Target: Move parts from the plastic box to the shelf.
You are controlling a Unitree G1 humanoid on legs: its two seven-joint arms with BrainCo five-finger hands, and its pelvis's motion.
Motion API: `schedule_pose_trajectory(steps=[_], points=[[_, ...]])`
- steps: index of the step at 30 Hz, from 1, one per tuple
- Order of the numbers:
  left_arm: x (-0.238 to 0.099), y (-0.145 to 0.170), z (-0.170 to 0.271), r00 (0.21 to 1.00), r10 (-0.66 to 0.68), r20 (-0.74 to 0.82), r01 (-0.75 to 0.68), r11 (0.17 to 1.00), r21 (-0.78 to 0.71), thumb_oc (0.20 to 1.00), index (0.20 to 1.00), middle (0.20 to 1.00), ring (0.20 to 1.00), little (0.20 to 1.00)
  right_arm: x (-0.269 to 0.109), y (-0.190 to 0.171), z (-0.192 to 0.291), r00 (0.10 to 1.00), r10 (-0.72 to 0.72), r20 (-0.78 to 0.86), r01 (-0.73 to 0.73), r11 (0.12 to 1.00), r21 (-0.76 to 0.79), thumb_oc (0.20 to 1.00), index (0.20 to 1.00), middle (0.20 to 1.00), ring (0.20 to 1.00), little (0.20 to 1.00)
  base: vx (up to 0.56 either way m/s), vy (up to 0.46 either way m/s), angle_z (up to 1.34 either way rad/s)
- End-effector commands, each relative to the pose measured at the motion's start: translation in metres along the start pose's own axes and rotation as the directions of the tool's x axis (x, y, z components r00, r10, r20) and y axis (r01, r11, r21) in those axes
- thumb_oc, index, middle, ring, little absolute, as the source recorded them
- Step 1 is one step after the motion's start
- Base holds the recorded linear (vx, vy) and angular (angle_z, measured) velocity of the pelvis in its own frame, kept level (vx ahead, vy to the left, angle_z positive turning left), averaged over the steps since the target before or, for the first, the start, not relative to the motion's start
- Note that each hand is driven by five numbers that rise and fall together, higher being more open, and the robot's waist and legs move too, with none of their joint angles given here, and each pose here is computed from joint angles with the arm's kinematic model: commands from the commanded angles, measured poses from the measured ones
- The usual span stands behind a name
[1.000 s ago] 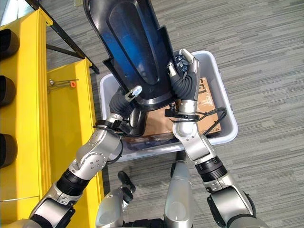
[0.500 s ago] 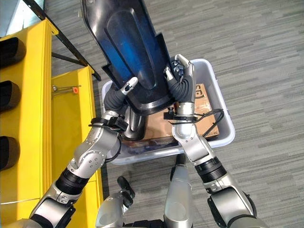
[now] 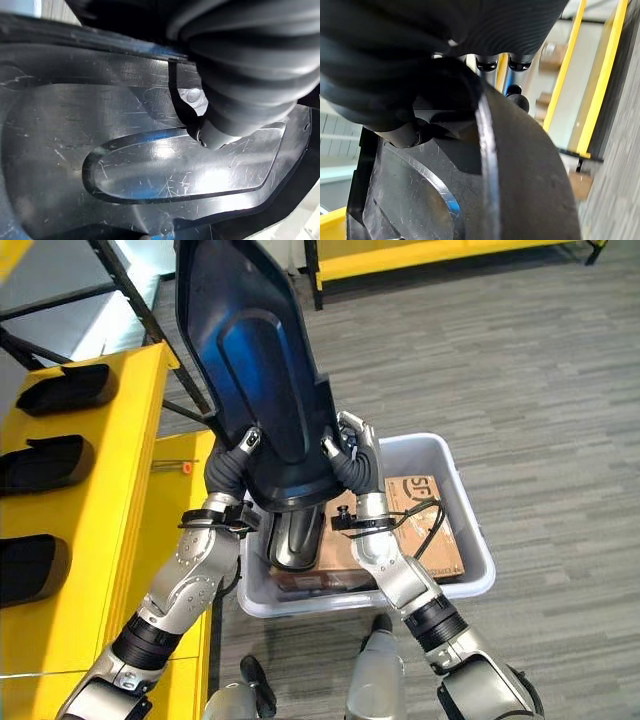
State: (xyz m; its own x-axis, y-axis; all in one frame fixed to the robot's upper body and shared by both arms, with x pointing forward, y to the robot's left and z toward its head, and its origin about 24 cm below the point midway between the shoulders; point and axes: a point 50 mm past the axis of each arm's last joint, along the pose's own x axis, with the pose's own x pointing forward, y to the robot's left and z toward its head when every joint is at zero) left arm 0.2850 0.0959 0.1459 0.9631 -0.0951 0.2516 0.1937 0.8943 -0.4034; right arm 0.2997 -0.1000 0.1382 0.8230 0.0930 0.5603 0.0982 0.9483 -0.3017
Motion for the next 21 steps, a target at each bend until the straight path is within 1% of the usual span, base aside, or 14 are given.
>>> schedule_pose_trajectory(steps=[1, 6, 11, 14, 21], points=[[0.0, 0.003, 0.056, 0.951, -0.045, 0.305, 0.058, 0.998, -0.032, 0.2, 0.2, 0.2, 0.2, 0.2, -0.003, 0.008, 0.009, 1.0, -0.018, -0.013, 0.02, 0.98, 0.2, 0.2, 0.2, 0.2, 0.2, 0.2, 0.03, 0.117, 0.39], [-0.002, 0.005, 0.053, 0.953, -0.03, 0.3, 0.044, 0.998, -0.04, 0.2, 0.2, 0.2, 0.2, 0.2, -0.003, 0.018, 0.01, 0.999, 0.027, -0.045, -0.015, 0.968, 0.252, 0.2, 0.2, 0.2, 0.2, 0.2, 0.03, 0.11, 0.18], [-0.007, 0.013, 0.045, 0.966, -0.002, 0.259, 0.008, 1.0, -0.024, 0.2, 0.2, 0.2, 0.2, 0.2, -0.001, 0.036, 0.016, 0.988, 0.142, -0.065, -0.112, 0.935, 0.337, 0.2, 0.2, 0.2, 0.2, 0.2, 0.03, 0.198, 0.25], [-0.01, 0.02, 0.04, 0.971, 0.031, 0.235, -0.029, 1.0, -0.013, 0.2, 0.2, 0.2, 0.2, 0.2, 0.001, 0.044, 0.021, 0.98, 0.185, -0.068, -0.147, 0.916, 0.373, 0.2, 0.2, 0.2, 0.2, 0.2, 0.0, 0.218, 0.26], [-0.014, 0.032, 0.029, 0.984, 0.016, 0.177, -0.019, 1.0, 0.013, 0.2, 0.2, 0.2, 0.2, 0.2, 0.001, 0.054, 0.03, 0.978, 0.199, -0.065, -0.158, 0.904, 0.397, 0.2, 0.2, 0.2, 0.2, 0.2, -0.01, 0.279, 0.44]])
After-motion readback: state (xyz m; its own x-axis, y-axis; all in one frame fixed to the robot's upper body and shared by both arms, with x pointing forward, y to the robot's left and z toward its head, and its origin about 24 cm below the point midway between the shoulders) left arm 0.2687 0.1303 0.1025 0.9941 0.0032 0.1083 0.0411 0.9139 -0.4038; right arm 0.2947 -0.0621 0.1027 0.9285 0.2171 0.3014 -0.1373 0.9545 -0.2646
